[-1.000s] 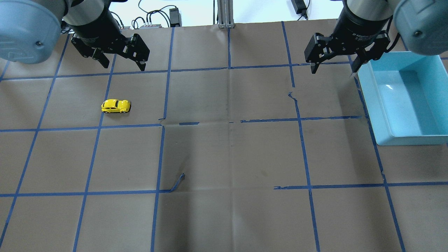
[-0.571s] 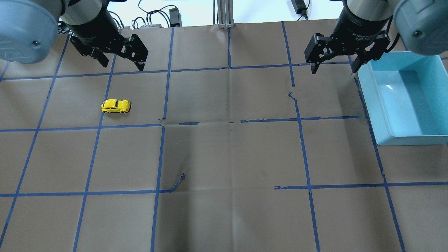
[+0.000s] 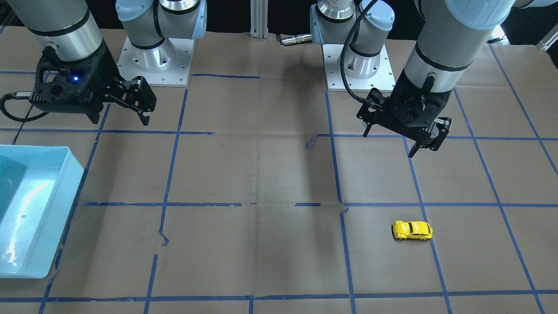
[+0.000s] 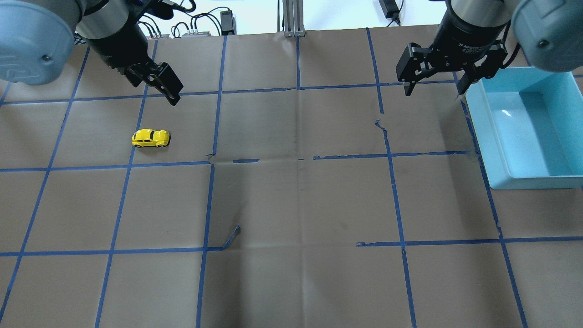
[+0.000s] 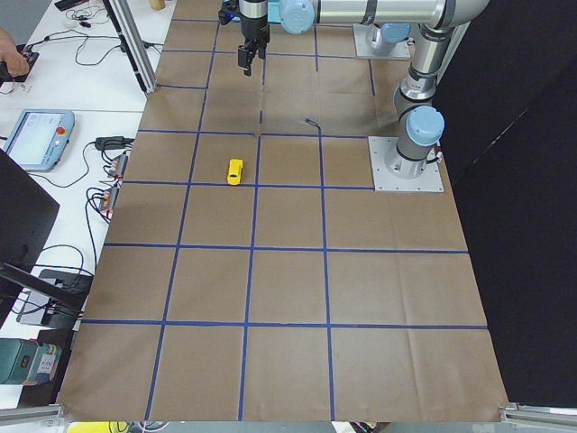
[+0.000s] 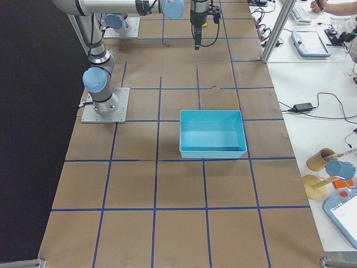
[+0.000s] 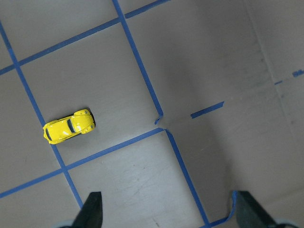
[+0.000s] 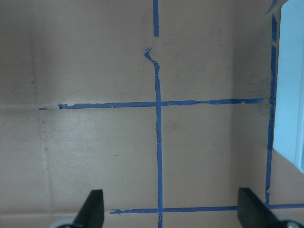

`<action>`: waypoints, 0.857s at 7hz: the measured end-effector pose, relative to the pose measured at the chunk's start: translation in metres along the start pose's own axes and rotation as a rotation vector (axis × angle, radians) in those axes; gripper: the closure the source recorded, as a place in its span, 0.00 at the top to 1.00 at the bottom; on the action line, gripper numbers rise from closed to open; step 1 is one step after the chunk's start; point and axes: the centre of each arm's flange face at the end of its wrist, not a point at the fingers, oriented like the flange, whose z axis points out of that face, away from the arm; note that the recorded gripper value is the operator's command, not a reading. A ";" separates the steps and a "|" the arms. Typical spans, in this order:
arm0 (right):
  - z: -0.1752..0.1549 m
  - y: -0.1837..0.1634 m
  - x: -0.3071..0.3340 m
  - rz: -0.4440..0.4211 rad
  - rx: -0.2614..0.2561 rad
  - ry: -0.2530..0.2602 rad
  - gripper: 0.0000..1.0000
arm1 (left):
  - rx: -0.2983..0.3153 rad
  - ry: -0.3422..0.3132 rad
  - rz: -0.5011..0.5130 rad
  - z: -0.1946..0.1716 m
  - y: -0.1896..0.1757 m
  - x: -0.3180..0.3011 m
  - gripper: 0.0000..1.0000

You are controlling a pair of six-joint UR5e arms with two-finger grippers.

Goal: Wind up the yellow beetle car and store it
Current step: 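Move the left gripper down toward the yellow beetle car, then lower the left gripper over the yellow car and close on it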

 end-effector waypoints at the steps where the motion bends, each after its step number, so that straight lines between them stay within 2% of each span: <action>1: 0.000 0.000 0.000 -0.001 0.001 0.001 1.00 | -0.024 0.000 0.160 0.014 0.006 -0.017 1.00; 4: 0.000 0.000 0.000 -0.001 0.002 0.001 1.00 | -0.046 0.014 0.534 0.071 0.021 -0.084 1.00; 6: -0.001 0.000 0.000 -0.001 0.002 0.001 1.00 | -0.051 0.031 0.742 0.113 0.019 -0.118 1.00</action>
